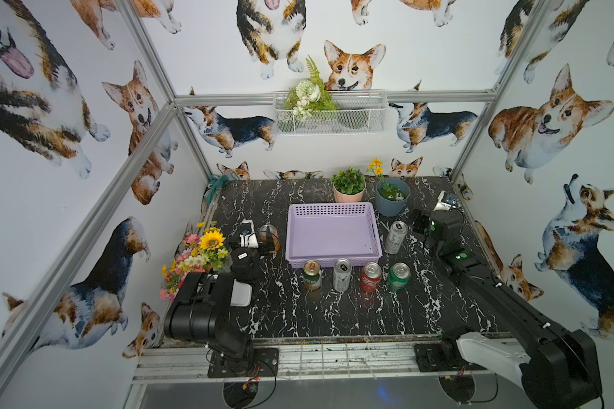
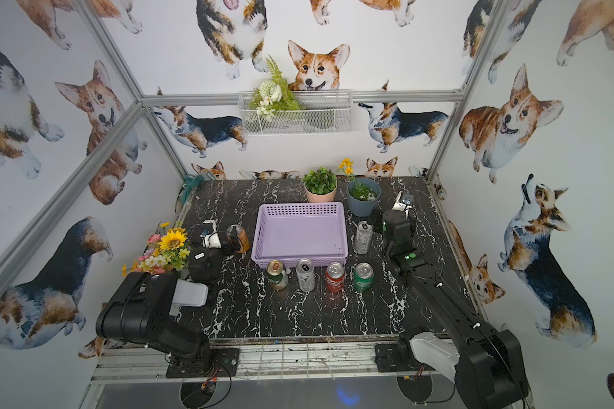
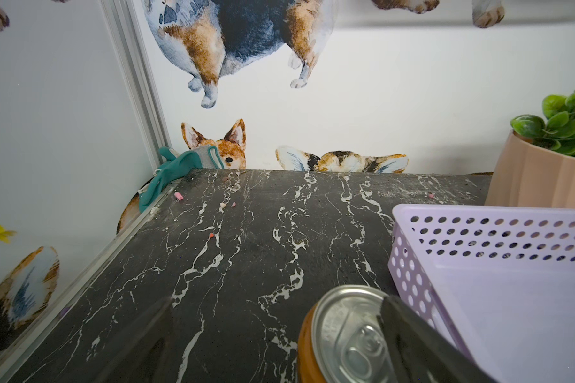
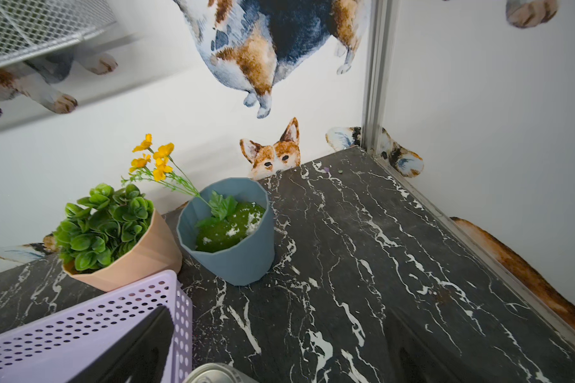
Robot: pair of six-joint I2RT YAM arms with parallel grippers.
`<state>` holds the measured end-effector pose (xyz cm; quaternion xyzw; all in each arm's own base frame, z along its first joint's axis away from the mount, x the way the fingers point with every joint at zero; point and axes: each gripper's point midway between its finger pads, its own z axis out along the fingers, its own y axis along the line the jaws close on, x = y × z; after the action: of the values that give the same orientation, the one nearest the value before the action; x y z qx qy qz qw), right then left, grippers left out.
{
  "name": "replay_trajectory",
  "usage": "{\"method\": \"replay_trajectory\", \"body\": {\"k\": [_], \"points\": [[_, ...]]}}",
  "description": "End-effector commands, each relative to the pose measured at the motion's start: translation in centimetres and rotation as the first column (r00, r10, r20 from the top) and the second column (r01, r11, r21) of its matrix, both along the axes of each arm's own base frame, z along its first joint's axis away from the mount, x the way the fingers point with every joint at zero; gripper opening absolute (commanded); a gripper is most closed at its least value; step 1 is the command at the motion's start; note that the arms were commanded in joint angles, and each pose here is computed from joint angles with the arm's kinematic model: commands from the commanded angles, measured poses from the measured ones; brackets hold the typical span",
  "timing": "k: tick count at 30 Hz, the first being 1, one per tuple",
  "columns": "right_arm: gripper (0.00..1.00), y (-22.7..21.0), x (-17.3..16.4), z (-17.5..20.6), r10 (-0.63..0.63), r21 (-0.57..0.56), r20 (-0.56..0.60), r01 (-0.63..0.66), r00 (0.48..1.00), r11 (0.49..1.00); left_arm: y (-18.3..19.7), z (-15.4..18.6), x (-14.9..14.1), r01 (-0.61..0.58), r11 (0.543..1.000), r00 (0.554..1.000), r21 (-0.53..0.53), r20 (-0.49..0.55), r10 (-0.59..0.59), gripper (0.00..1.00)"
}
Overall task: Take out the drinks from the basket
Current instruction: Reset both arms
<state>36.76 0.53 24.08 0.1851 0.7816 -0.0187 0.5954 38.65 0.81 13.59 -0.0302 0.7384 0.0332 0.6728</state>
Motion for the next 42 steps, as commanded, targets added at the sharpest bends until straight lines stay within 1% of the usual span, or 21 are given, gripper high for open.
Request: {"method": "replay_trajectory", "body": {"k": [1, 4, 7, 11, 13, 17, 22, 26, 28, 30, 32, 35, 38, 42], "points": [[1.00, -0.8, 0.1, 0.6, 0.013, -0.050, 0.073, -0.009, 0.997, 0.999, 0.0, -2.2, -0.4, 0.004, 0.999, 0.996, 0.039, -0.089, -0.001, 1.00], [1.00, -2.0, -0.8, 0.2, -0.007, -0.147, 0.152, 0.030, 0.988, 0.989, 0.1, -2.3, -0.4, 0.004, 0.999, 0.996, 0.039, -0.093, 0.000, 1.00], [1.00, -2.7, -1.6, -0.7, -0.017, -0.213, 0.191, 0.058, 0.981, 0.975, 0.1, -2.3, -0.4, 0.002, 0.999, 0.996, 0.038, -0.094, 0.002, 1.00], [1.00, -2.6, -0.9, -3.7, 0.009, -0.267, 0.114, 0.022, 0.993, 0.963, 0.1, -2.3, -0.4, 0.002, 0.999, 0.996, 0.037, -0.095, 0.002, 1.00], [1.00, -2.6, -0.8, -5.7, 0.021, -0.289, 0.077, 0.002, 0.997, 0.957, 0.0, -2.3, -0.4, 0.004, 0.999, 0.995, 0.036, -0.095, 0.000, 1.00], [1.00, -3.3, -1.6, -8.3, 0.034, -0.271, 0.081, -0.011, 0.996, 0.963, 0.0, -2.4, -0.4, 0.003, 0.999, 0.995, 0.036, -0.097, 0.000, 1.00], [1.00, -4.4, -3.1, -9.6, 0.042, -0.209, 0.160, -0.008, 0.986, 0.978, 0.1, -2.3, -0.4, 0.003, 0.999, 0.996, 0.037, -0.094, 0.001, 1.00], [1.00, -3.6, -2.9, -10.9, 0.099, -0.214, 0.160, -0.063, 0.982, 0.975, 0.1, -2.3, -0.4, 0.003, 0.999, 0.996, 0.038, -0.092, 0.001, 1.00], [1.00, -3.4, -2.6, -10.6, 0.109, -0.225, 0.187, -0.065, 0.976, 0.972, 0.0, -2.3, -0.3, 0.003, 0.999, 0.996, 0.039, -0.092, 0.001, 1.00], [1.00, -3.1, -1.8, -11.7, 0.132, -0.202, 0.110, -0.107, 0.985, 0.974, 0.0, -2.3, -0.3, 0.004, 0.999, 0.996, 0.039, -0.093, 0.000, 1.00], [1.00, -3.5, -2.0, -11.3, 0.128, -0.197, 0.148, -0.098, 0.981, 0.976, 0.0, -2.3, -0.3, 0.003, 0.999, 0.996, 0.039, -0.093, 0.001, 1.00], [1.00, -3.5, -1.9, -11.6, 0.130, -0.191, 0.121, -0.106, 0.984, 0.976, 0.0, -2.3, -0.3, 0.004, 0.999, 0.996, 0.039, -0.093, 0.000, 1.00], [1.00, -3.5, -2.0, -11.3, 0.129, -0.198, 0.143, -0.099, 0.981, 0.975, 0.0, -2.3, -0.3, 0.003, 0.999, 0.996, 0.039, -0.092, 0.001, 1.00], [1.00, -3.5, -1.9, -11.5, 0.129, -0.194, 0.129, -0.102, 0.983, 0.976, 0.0, -2.3, -0.3, 0.003, 0.999, 0.996, 0.040, -0.094, 0.000, 1.00]]}}
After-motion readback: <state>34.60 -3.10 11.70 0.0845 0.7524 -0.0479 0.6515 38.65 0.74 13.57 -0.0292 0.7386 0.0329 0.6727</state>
